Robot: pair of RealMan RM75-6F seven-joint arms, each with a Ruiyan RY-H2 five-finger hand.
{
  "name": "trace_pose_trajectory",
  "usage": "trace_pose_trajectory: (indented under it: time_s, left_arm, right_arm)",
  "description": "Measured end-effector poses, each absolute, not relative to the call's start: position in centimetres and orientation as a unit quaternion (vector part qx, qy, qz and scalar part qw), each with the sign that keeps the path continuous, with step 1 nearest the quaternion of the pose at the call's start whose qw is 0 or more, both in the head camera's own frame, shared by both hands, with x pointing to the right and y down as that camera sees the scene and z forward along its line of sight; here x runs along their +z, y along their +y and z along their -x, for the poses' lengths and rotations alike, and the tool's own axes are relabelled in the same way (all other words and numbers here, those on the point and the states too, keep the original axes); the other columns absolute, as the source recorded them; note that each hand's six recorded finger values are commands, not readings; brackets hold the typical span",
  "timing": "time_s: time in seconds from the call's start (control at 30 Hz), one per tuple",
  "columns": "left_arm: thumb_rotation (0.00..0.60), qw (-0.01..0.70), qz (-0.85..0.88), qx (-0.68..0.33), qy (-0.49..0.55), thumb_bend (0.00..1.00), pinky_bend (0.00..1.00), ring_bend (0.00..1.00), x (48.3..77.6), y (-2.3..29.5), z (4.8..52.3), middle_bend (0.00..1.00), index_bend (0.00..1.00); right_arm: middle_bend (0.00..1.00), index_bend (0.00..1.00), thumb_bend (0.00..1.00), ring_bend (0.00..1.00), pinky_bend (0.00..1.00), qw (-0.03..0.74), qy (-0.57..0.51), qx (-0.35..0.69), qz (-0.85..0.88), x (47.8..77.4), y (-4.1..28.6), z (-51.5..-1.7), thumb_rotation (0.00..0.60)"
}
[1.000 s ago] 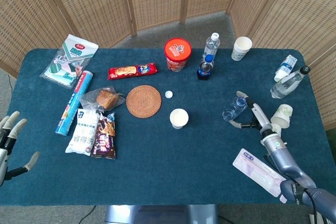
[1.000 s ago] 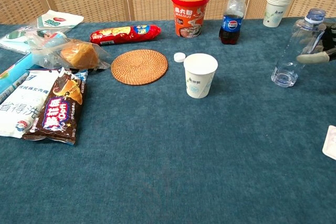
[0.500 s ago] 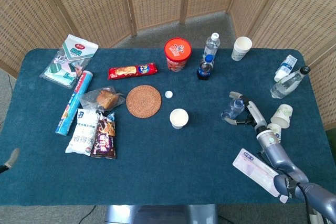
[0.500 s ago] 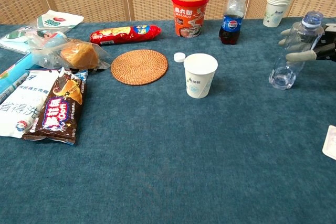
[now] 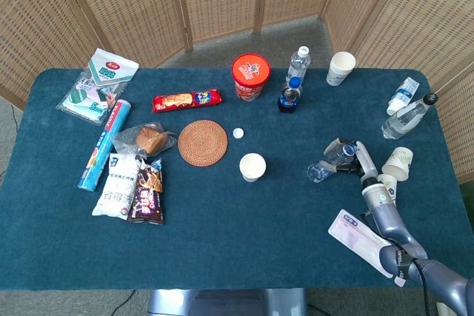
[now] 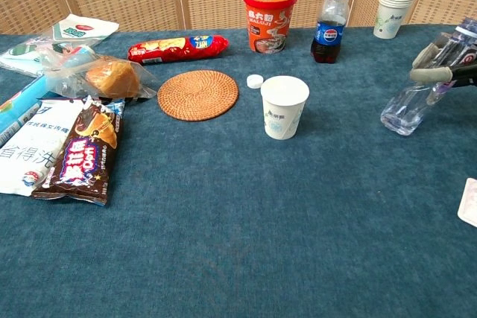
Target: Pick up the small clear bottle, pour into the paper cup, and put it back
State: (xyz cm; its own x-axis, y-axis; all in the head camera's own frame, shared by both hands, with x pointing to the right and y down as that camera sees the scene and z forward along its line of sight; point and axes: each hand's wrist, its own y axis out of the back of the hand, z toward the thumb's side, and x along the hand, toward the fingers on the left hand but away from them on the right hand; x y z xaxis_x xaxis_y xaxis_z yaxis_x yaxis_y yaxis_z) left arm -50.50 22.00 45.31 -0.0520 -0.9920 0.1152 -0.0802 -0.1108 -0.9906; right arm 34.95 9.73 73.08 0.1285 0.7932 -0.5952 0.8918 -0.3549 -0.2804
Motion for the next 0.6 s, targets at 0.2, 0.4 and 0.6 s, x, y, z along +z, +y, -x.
trace_pose_trajectory:
  time_s: [0.2,0.4,0.6]
  left_arm:
    - [0.37,0.437,0.536,-0.522,0.5,0.38,0.03,0.0,45.5,21.6,50.2,0.07,0.09]
    - [0.37,0.438,0.544,-0.516,0.496,0.38,0.03,0.0,45.8,21.2,49.6,0.07,0.09]
    - [0.371,0.439,0.556,-0.51,0.489,0.38,0.04,0.0,46.4,20.8,48.8,0.07,0.09]
  right_arm:
    - [0.56,0.6,0.23,0.51,0.61,0.048,0.562,-0.343,-0.751,72.5,9.8,-35.0,0.6]
    - [0.57,0.6,0.23,0.52,0.62,0.007,0.54,-0.353,-0.764,71.4,9.8,-34.4,0.6]
    - [0.58,0.6,0.23,0.54,0.63,-0.033,0.513,-0.362,-0.777,69.8,9.6,-33.0,0.6]
